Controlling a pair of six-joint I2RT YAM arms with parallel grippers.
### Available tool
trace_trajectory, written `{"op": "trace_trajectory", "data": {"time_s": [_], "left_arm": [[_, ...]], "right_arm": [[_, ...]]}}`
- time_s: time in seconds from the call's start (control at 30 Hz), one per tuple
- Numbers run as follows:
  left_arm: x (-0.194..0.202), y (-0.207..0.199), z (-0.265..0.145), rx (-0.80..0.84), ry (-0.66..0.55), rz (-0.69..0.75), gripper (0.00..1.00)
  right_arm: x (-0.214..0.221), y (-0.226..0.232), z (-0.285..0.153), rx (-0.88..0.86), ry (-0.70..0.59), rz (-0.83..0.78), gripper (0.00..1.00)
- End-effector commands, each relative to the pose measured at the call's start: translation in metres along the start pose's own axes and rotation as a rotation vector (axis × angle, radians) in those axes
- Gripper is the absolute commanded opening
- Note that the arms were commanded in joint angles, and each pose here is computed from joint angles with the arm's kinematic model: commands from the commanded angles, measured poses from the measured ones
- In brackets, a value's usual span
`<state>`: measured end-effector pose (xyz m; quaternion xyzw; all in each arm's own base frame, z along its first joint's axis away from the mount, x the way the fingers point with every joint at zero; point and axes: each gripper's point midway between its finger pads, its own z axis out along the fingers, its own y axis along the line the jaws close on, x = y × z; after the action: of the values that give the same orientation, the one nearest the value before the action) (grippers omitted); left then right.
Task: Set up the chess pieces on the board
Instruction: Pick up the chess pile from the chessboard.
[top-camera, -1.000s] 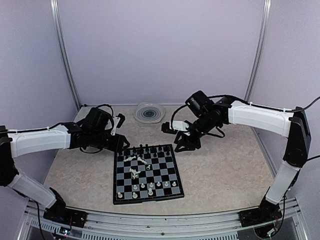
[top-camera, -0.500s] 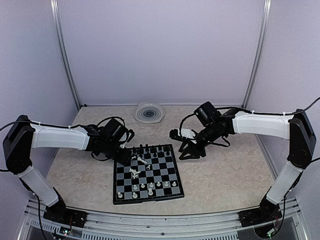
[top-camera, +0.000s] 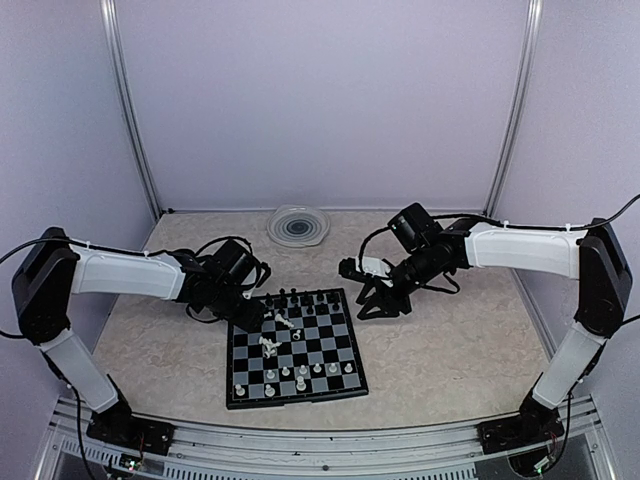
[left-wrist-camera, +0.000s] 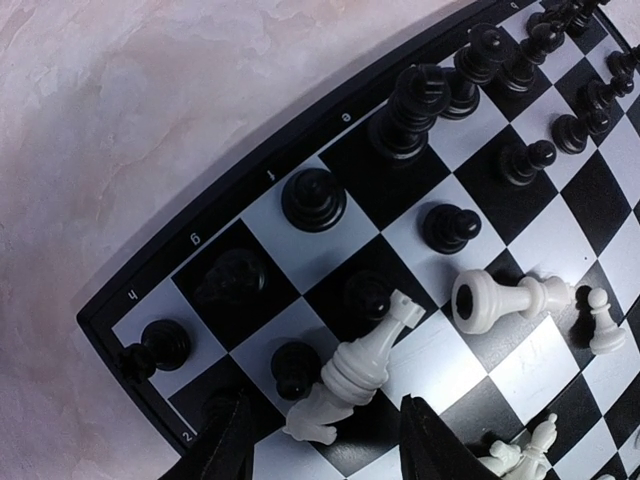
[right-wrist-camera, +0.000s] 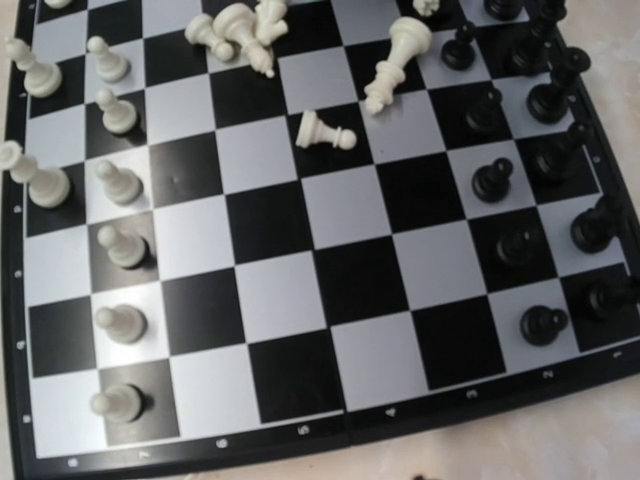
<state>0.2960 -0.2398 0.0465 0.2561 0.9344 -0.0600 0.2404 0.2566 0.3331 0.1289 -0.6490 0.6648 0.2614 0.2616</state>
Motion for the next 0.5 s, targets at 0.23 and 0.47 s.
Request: {"op": "trace_trajectory", "data": {"time_s": [0.23,0.47], "left_arm": [[-0.004,-0.008,0.004,0.03,0.013,0.015,0.5],[0.004,-0.009,0.007,0.038,0.039,0.017,0.46]], "right_arm": [[-0.001,0.001,0.002,-0.02,-0.009,-0.006,0.39],[0.0,0.001,0.002,-0.021,-0.007,-0.006,0.39]]}}
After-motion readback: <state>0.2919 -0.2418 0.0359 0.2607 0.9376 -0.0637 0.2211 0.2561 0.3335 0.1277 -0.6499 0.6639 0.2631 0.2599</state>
